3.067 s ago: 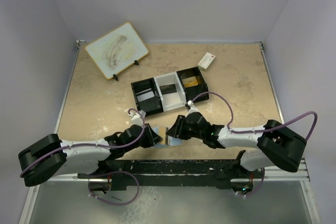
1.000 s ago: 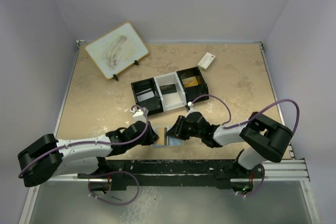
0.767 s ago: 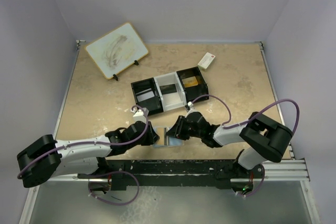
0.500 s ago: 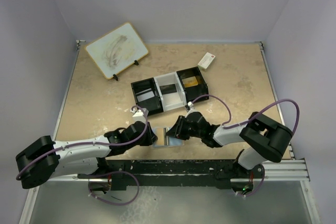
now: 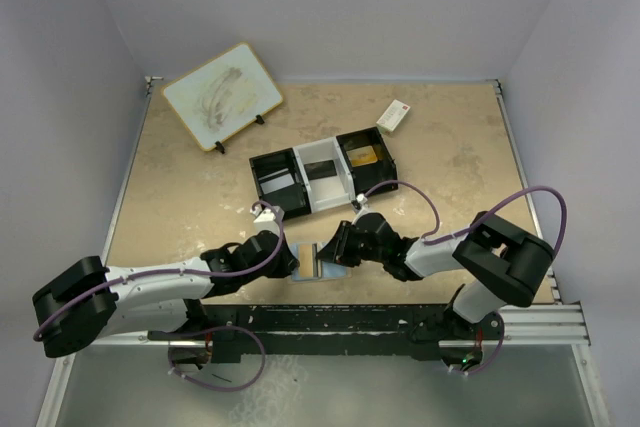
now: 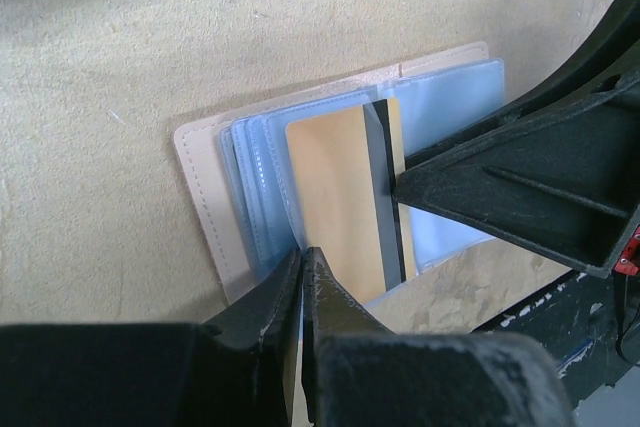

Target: Take the credit cards out of the card holder

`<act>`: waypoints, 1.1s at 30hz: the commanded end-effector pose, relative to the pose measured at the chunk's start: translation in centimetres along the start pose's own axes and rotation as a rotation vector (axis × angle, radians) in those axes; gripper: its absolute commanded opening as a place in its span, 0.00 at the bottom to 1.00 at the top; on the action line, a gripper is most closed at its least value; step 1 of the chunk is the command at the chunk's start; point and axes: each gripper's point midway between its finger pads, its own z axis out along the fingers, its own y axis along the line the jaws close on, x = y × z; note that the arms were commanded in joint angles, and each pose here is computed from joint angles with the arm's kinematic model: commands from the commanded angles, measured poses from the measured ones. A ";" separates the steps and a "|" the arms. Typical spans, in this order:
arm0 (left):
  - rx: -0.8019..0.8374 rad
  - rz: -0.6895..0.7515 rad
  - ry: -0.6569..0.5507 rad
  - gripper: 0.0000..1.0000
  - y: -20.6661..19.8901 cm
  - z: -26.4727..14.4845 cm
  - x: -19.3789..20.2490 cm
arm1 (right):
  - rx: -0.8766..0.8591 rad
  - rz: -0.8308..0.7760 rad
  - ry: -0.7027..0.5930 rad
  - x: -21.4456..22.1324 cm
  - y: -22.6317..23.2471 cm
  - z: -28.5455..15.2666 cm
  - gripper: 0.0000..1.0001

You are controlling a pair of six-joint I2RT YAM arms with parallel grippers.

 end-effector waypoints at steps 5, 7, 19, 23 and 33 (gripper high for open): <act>0.000 0.043 0.021 0.00 -0.3 0.5 0.3 | -0.046 -0.033 0.019 0.1 0.8 0.4 0.16; -0.008 0.042 0.021 0.00 -0.1 0.4 0.3 | -0.061 -0.019 0.007 0.0 1.0 0.2 0.10; -0.047 0.035 0.001 0.00 0.9 0.3 0.1 | -0.004 0.008 -0.038 -0.9 -0.2 -0.5 0.00; -0.048 0.035 0.002 0.00 0.8 0.3 0.1 | 0.011 0.019 -0.038 -0.9 -0.7 -0.6 0.00; -0.067 0.034 0.004 0.00 1.3 0.4 0.2 | 0.010 0.008 -0.052 -1.5 -0.9 -1.2 0.00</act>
